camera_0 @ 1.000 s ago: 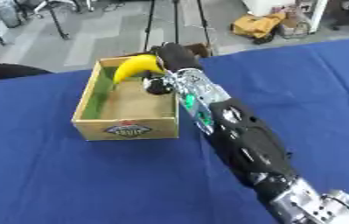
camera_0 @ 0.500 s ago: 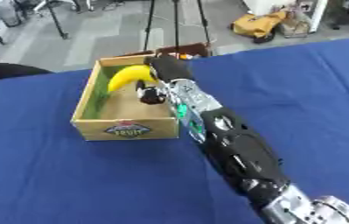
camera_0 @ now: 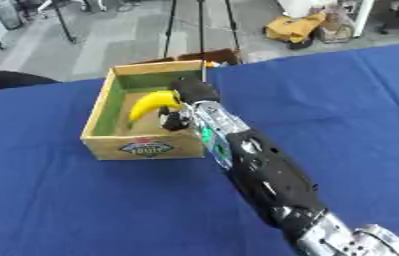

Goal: Pick up objects on the table and place them in the box.

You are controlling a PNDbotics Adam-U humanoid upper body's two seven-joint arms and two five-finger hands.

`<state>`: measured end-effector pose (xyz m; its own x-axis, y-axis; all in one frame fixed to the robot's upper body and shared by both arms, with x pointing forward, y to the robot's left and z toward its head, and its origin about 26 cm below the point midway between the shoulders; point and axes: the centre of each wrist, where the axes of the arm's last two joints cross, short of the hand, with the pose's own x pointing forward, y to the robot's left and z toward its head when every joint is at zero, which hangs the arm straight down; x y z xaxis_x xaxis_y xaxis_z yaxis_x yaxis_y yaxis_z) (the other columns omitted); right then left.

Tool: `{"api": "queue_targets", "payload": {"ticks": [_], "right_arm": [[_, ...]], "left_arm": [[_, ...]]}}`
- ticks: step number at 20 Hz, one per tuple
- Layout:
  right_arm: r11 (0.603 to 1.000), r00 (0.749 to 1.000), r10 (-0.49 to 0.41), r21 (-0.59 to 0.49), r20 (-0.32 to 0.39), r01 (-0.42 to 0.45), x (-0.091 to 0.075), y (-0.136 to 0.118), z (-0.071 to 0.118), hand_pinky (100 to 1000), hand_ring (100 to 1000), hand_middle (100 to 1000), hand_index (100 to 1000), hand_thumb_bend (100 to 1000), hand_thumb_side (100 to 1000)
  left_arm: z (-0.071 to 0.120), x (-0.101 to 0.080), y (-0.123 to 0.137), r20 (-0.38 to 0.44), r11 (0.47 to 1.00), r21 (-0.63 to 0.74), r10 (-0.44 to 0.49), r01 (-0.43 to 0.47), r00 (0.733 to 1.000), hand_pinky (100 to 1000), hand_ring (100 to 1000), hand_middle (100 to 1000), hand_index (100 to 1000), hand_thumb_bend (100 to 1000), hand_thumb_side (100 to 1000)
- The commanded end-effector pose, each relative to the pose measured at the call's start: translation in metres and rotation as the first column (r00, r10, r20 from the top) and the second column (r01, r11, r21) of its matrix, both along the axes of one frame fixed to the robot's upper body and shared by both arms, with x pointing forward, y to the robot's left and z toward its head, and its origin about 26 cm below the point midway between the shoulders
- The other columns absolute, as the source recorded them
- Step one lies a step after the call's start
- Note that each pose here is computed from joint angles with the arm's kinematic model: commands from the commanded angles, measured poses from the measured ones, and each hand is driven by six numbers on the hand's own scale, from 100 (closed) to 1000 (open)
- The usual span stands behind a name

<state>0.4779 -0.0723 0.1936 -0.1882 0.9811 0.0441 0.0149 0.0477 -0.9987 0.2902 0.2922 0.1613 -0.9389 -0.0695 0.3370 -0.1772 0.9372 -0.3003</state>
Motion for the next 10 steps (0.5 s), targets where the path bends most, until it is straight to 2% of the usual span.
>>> {"api": "queue_targets", "payload": {"ticks": [1,6,10], "right_arm": [[1.000,1.000,0.002,0.000,0.012,-0.002,0.0001,0.0063,0.0159,692,1000,811,781,100,389],[1.000,1.000,-0.010,-0.013,-0.017,0.010,0.0000,0.0083,0.0160,714,1000,855,856,100,450],[1.000,1.000,0.005,-0.018,-0.006,-0.005,-0.0014,0.0101,0.0204,726,1000,880,912,100,524]], "left_arm": [[0.0094,-0.0015,0.0003,0.031,1.000,0.019,-0.006,0.005,1.000,428,867,870,789,100,975],[0.0091,-0.0016,0.0004,0.029,1.000,0.020,-0.006,0.006,1.000,428,867,869,789,100,975],[0.0090,-0.0017,0.0003,0.028,1.000,0.019,-0.007,0.007,1.000,423,868,869,789,100,974]]}}
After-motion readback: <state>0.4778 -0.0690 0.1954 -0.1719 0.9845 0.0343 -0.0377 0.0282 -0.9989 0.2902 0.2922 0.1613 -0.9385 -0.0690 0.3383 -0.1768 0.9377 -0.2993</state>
